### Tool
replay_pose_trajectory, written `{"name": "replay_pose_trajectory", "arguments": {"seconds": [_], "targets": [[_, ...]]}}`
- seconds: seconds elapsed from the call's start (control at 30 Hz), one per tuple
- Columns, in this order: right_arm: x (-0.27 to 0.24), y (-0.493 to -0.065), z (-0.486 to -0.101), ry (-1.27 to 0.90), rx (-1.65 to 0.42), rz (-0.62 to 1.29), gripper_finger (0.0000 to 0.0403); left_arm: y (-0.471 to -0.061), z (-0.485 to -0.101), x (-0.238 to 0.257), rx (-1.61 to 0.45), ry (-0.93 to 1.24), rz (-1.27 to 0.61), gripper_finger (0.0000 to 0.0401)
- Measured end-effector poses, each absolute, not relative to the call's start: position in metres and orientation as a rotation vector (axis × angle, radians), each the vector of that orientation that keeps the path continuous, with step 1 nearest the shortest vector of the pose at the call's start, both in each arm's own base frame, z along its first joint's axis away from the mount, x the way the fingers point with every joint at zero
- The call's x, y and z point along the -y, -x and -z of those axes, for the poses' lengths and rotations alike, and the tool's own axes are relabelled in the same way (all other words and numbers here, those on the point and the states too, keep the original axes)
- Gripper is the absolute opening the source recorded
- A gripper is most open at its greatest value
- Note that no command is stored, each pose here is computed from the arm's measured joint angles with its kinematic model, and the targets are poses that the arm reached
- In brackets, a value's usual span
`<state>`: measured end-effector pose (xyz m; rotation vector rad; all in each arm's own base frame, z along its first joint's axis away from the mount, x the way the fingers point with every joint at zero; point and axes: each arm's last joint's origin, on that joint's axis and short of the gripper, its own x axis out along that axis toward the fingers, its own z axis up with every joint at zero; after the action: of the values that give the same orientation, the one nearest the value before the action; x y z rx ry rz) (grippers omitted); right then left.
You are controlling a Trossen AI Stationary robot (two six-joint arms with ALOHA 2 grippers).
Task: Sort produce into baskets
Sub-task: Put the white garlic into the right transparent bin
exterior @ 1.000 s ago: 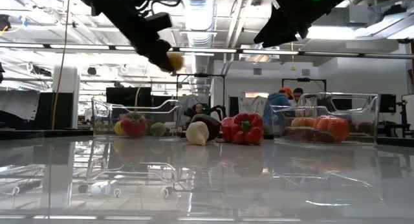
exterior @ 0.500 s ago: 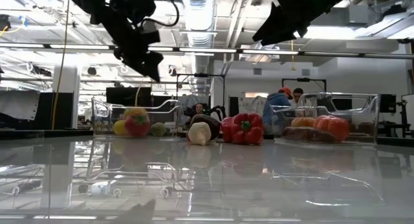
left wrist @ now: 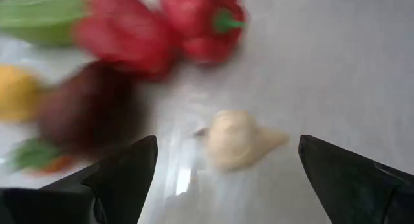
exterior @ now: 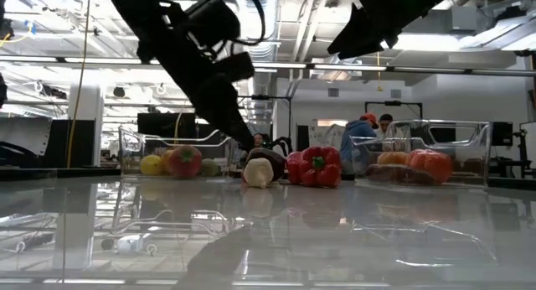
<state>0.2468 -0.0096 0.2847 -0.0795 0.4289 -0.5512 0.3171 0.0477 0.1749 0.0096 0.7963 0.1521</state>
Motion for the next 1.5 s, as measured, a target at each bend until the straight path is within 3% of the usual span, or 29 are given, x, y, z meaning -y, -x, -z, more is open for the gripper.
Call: {"name": "replay_pose_trajectory", "arguments": {"seconds": [0.3, 0.43, 0.57, 0.9, 1.03, 1.33, 1.5], "targets": [[0.01, -0.247, -0.284, 0.081, -0.436, 0.551, 0.0319, -0.333, -0.143, -0.032, -0.82, -0.09, -0.262, 0.0362], [0.01, -0.247, -0.284, 0.081, -0.435, 0.552, 0.0319, -0.334, -0.141, -0.032, -0.817, -0.081, -0.253, 0.0334], [0.01, -0.247, -0.284, 0.08, -0.432, 0.552, 0.0319, -0.334, -0.141, -0.032, -0.815, -0.078, -0.245, 0.0273], [0.01, -0.247, -0.284, 0.08, -0.432, 0.552, 0.0319, -0.334, -0.141, -0.031, -0.825, -0.065, -0.221, 0.0074], [0.01, -0.247, -0.284, 0.08, -0.432, 0.552, 0.0319, -0.333, -0.143, -0.031, -0.819, -0.064, -0.222, 0.0021], [0.01, -0.247, -0.284, 0.082, -0.437, 0.552, 0.0319, -0.319, -0.186, -0.032, -0.736, -0.097, -0.259, 0.0025], [0.01, -0.247, -0.284, 0.08, -0.435, 0.552, 0.0319, -0.292, -0.229, -0.038, -0.691, -0.212, -0.468, 0.0025]]}}
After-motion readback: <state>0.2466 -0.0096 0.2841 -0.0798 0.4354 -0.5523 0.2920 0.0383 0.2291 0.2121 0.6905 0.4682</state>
